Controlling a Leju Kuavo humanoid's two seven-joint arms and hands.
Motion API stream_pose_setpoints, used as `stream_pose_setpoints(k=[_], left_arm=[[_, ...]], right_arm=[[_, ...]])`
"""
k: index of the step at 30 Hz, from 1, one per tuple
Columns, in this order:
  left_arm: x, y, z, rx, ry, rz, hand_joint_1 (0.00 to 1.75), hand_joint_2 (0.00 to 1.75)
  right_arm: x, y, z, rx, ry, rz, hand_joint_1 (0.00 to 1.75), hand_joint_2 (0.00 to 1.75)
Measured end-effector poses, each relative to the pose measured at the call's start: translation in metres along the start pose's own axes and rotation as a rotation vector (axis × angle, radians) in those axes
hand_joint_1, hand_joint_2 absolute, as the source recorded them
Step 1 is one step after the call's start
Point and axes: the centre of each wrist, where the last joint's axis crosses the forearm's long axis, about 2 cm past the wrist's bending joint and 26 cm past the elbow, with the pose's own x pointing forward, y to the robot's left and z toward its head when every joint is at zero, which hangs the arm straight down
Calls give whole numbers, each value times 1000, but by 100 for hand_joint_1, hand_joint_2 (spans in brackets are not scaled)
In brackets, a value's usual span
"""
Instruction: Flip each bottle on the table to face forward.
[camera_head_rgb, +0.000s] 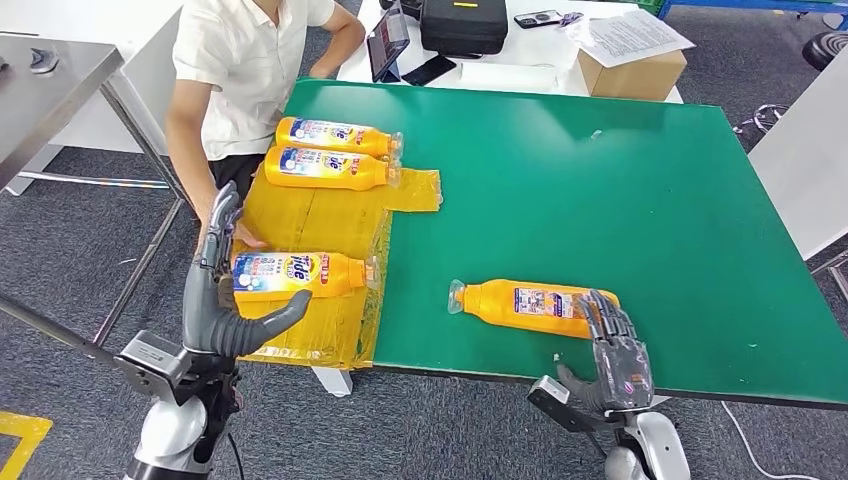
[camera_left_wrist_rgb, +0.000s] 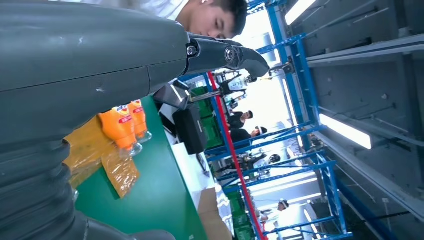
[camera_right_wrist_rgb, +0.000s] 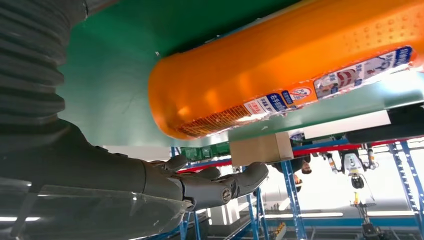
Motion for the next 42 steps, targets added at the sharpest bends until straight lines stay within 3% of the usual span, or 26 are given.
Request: stream_pose_setpoints(k=[16,27,35,42], left_arm=[[5,-2,0,-15,-22,6,0,175],[5,-14,5,-55,-16,34,0,175],[5,-20,6,-66,-3,83,0,175],[5,-21,10,-82,47,111,0,175]], right_arm=[[-3,1,3,31,16,35,0,175],[-2,-26,-22,-56,-142,172,0,175],[-13,-37,-42,-70,-59,203,0,175],[-29,-33,-62,116,78,97,0,175]])
